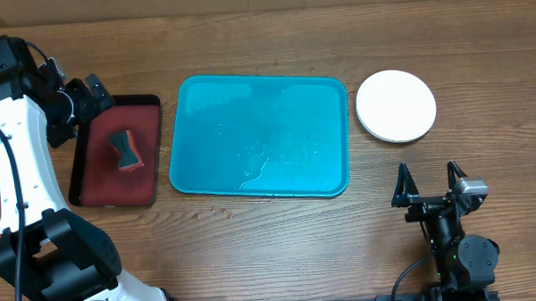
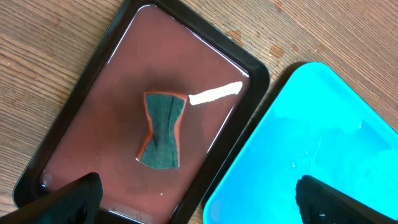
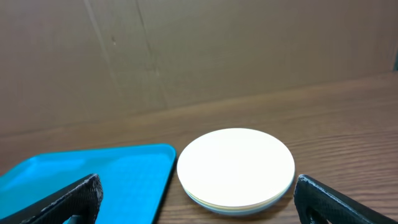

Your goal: Clean dirty plates on tray and stack at the side

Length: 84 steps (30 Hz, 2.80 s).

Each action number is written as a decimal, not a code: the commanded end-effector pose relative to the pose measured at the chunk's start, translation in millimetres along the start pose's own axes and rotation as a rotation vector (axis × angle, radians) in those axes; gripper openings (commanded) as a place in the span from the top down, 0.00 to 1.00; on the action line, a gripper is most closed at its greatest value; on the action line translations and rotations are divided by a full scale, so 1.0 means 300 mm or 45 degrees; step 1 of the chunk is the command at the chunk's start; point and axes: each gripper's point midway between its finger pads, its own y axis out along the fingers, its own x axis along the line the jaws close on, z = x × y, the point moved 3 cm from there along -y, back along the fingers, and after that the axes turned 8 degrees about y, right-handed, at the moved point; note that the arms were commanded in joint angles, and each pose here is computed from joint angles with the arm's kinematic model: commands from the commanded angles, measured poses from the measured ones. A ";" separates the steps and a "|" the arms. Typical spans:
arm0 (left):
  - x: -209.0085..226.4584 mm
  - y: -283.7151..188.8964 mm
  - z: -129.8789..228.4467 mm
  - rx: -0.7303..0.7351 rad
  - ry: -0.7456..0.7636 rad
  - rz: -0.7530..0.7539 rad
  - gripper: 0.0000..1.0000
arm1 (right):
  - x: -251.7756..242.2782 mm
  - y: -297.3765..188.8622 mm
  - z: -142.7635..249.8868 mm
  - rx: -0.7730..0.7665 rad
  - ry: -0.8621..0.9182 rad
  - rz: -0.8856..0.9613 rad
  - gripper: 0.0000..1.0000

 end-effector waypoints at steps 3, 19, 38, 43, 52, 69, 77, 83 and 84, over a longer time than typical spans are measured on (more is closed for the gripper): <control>-0.006 -0.003 -0.006 -0.007 0.002 0.002 0.00 | -0.012 0.000 0.002 -0.014 -0.093 0.025 0.00; -0.006 -0.002 -0.006 -0.006 0.001 0.002 0.00 | -0.012 0.000 0.001 -0.015 -0.093 0.025 0.00; -0.006 -0.003 -0.006 -0.007 0.002 0.002 0.00 | -0.012 0.000 0.001 -0.016 -0.093 0.025 0.00; -0.004 -0.001 -0.006 -0.006 0.001 -0.003 0.00 | -0.013 0.000 0.001 -0.015 -0.093 0.025 0.00; -0.015 -0.130 0.061 -0.051 0.065 -0.076 0.00 | -0.012 0.000 0.001 -0.015 -0.093 0.025 0.00; -0.248 -0.149 0.516 -0.580 0.653 0.214 0.00 | -0.012 0.000 0.001 -0.016 -0.093 0.025 0.00; -0.211 -0.114 0.658 -0.837 0.704 0.254 0.00 | -0.012 0.000 0.001 -0.015 -0.093 0.025 0.00; -0.200 -0.098 0.684 -0.986 0.720 0.270 0.00 | -0.012 0.000 0.001 -0.016 -0.093 0.025 0.00; -0.197 -0.092 0.691 -1.014 0.723 0.272 0.00 | -0.012 0.000 0.001 -0.016 -0.093 0.025 0.00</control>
